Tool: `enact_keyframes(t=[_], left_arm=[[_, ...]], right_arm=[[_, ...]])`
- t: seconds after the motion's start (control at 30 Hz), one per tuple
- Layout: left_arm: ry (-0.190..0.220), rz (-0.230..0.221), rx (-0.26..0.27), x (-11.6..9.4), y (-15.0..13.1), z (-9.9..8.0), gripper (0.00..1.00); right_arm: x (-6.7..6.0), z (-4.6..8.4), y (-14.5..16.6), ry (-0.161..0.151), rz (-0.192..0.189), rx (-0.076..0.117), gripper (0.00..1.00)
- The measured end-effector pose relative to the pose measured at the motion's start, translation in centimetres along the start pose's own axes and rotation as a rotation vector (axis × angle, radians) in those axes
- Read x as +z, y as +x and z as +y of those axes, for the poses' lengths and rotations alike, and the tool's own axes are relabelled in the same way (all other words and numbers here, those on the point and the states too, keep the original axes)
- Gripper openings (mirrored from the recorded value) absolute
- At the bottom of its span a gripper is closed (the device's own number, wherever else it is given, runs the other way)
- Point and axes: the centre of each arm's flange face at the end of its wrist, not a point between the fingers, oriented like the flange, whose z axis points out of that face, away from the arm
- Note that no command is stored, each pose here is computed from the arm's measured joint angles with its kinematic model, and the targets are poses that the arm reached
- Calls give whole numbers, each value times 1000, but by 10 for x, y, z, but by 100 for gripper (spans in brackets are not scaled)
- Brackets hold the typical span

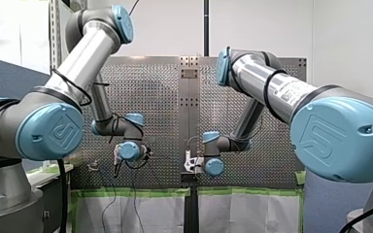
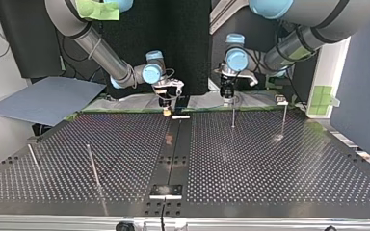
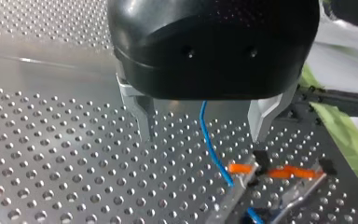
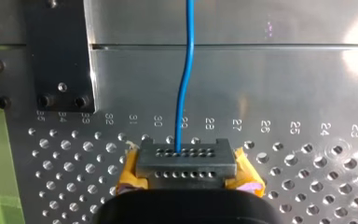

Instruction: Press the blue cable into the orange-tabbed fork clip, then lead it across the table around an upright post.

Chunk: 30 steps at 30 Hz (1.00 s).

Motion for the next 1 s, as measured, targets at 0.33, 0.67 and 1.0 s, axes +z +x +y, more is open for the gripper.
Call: enact_keyframes(t=[0.33, 0.67, 1.0], left_arm=[[-54, -33, -44, 31, -2, -2, 100], [-61, -51, -50, 40, -10, -4, 100], [-58, -47, -47, 38, -10, -10, 100]], right_arm=[[-2, 0, -2, 0, -22, -4, 0], [-3, 2, -3, -3, -32, -5, 0], [-2, -1, -2, 1, -30, -6, 0]])
